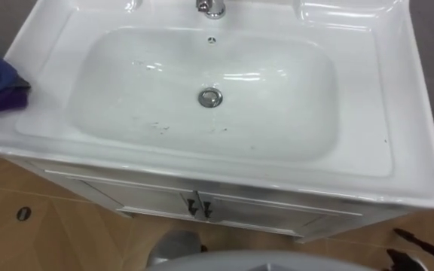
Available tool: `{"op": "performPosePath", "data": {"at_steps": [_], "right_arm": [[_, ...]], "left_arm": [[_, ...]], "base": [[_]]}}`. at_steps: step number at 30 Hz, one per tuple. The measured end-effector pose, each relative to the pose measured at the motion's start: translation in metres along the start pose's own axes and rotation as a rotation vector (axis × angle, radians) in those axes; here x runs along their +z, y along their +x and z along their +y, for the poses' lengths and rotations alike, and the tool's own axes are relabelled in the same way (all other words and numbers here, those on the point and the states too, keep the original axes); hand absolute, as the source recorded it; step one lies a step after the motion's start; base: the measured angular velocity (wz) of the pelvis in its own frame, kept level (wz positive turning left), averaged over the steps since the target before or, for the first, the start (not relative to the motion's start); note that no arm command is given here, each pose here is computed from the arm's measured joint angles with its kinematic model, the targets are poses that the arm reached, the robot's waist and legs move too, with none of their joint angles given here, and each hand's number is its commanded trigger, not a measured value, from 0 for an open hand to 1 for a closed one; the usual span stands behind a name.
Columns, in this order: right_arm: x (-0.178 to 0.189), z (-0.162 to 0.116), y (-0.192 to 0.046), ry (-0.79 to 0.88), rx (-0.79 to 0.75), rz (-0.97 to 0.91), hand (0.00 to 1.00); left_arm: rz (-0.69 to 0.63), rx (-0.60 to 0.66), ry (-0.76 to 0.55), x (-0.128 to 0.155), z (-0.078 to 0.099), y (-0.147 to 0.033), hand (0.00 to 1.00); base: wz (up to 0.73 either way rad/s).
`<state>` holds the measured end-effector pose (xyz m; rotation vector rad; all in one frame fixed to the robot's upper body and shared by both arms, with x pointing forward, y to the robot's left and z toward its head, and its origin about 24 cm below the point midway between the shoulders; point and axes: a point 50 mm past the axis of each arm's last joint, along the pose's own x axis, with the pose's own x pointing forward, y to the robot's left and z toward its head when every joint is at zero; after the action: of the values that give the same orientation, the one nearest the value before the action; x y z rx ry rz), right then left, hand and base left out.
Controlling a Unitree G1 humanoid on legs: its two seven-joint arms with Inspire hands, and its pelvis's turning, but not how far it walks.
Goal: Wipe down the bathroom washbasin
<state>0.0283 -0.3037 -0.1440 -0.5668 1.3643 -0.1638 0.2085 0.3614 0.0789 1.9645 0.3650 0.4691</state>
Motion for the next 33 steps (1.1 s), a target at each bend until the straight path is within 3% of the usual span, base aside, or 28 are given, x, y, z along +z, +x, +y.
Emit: {"op": "performPosePath", "data": {"at_steps": [8, 9, 10, 11, 29, 33], "right_arm": [[0.000, 0.002, 0.000, -0.004, 0.013, -0.001, 0.00], [0.000, 0.003, 0.000, -0.005, 0.016, -0.001, 0.00], [0.000, 0.003, 0.000, -0.006, 0.018, 0.000, 0.00], [-0.001, 0.003, 0.000, -0.006, 0.024, 0.001, 0.00], [-0.003, 0.005, 0.000, -0.018, 0.048, 0.010, 0.00], [0.000, 0.004, 0.000, -0.032, 0.044, 0.002, 0.00]], "left_arm": [[-0.001, 0.012, -0.013, 0.003, -0.003, -0.002, 1.00], [-0.002, 0.012, -0.014, 0.003, -0.003, -0.002, 0.75], [-0.002, 0.012, -0.014, 0.003, -0.003, -0.002, 0.59], [-0.002, 0.012, -0.013, 0.003, -0.003, -0.002, 0.00], [0.007, -0.126, -0.054, 0.008, -0.011, -0.005, 0.00], [0.027, -0.161, -0.151, 0.010, -0.015, -0.007, 0.00]], "base": [[0.00], [0.00], [0.00], [0.00], [0.00], [0.00]]}}
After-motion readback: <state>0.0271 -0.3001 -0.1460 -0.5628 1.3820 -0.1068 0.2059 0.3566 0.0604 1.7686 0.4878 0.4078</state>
